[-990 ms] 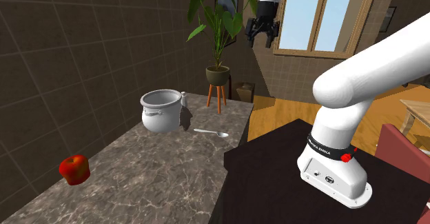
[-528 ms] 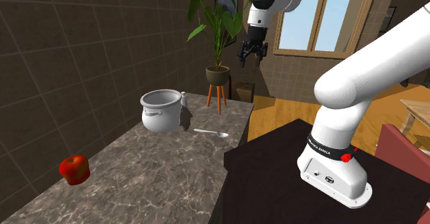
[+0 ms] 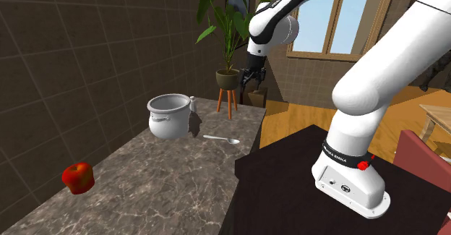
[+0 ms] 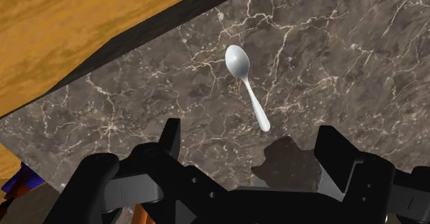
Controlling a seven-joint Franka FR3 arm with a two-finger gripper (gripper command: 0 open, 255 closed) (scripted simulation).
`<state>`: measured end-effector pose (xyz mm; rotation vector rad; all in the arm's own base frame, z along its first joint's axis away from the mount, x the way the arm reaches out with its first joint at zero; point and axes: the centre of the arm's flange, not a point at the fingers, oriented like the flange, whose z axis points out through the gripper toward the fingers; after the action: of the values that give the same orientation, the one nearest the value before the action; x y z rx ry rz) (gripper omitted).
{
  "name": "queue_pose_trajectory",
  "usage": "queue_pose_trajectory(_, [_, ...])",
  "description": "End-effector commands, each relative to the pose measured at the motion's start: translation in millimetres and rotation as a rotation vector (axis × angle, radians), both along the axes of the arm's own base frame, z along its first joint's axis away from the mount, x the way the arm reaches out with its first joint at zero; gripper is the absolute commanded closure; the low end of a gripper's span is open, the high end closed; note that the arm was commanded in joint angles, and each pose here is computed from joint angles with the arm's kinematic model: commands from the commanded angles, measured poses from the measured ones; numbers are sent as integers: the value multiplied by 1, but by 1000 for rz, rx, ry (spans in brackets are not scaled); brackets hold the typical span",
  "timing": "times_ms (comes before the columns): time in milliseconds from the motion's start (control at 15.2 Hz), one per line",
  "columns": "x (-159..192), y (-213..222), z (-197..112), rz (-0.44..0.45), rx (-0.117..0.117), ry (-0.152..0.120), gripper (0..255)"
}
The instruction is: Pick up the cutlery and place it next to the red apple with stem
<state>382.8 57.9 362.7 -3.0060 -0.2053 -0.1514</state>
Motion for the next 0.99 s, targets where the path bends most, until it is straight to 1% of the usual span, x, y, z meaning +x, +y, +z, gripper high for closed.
queue_pose_trajectory(0, [9, 6, -22, 29, 3, -15, 0])
queue_pose_trajectory(924, [61, 71, -184, 235, 30, -89, 0])
